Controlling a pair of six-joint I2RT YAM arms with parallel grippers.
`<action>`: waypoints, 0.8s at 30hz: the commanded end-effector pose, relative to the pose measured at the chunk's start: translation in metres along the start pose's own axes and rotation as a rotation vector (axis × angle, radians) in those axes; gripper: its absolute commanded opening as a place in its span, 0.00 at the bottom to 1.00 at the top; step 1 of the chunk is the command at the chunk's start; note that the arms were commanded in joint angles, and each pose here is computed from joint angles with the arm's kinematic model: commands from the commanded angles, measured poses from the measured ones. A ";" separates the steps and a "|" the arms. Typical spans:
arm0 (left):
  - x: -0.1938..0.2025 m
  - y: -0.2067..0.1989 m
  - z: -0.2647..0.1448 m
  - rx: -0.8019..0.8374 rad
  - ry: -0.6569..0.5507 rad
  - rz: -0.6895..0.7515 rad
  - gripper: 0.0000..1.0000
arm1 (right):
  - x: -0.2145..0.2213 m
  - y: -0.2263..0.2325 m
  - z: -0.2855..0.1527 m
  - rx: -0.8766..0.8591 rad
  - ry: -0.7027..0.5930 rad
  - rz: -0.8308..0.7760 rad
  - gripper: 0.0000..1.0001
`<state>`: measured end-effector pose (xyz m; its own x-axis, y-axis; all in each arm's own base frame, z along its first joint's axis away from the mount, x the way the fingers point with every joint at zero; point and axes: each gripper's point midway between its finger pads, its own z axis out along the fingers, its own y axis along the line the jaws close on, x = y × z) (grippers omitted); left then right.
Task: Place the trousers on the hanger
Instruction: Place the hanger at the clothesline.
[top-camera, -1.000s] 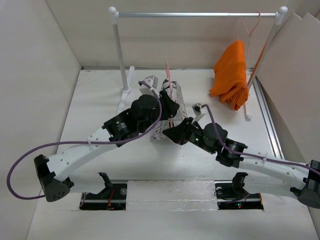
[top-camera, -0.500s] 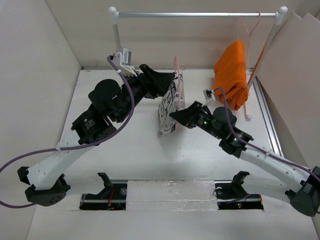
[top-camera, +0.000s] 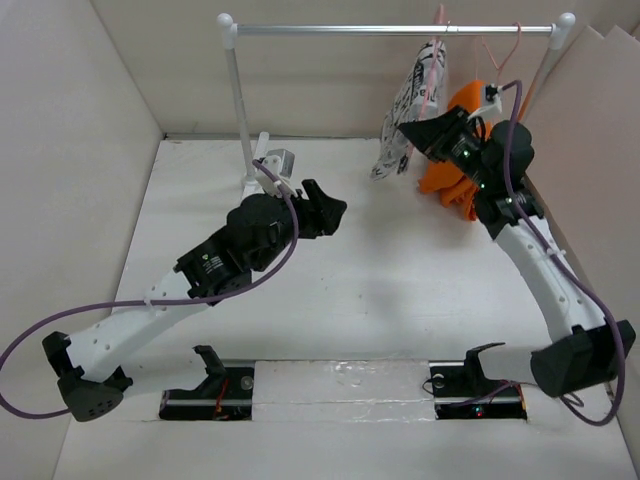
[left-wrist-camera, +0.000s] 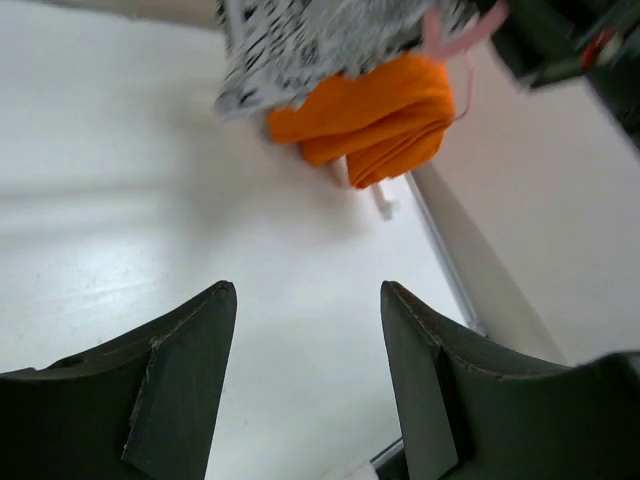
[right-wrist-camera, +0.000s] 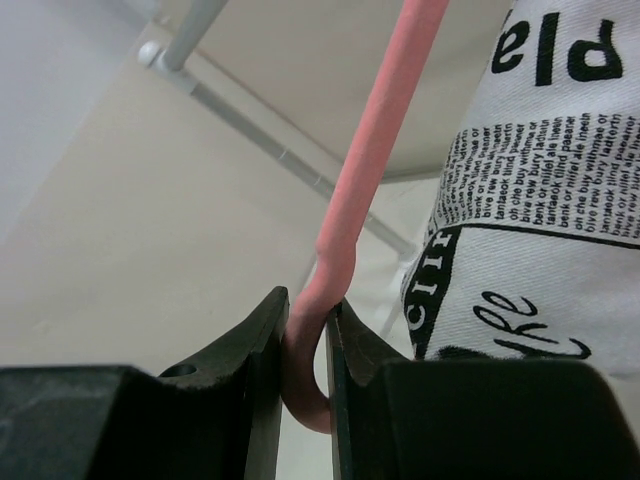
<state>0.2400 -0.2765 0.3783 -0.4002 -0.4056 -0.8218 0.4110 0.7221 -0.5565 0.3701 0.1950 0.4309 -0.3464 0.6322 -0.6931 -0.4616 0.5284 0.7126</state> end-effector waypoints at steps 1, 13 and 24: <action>0.001 0.002 -0.012 0.020 -0.009 -0.058 0.55 | -0.070 0.052 0.003 -0.228 -0.141 -0.217 0.00; 0.047 0.028 -0.003 -0.045 0.084 -0.085 0.54 | -0.113 0.012 0.040 -0.258 -0.153 -0.243 0.00; 0.058 0.032 0.004 -0.068 0.112 -0.077 0.57 | -0.061 -0.038 0.032 -0.167 -0.086 -0.156 0.35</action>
<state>0.2317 -0.2765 0.3086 -0.5238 -0.3834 -0.7607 0.3165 0.7414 -0.5917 0.4631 0.1587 0.3839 -0.4000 0.6041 -0.6893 -0.4703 0.5102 0.7201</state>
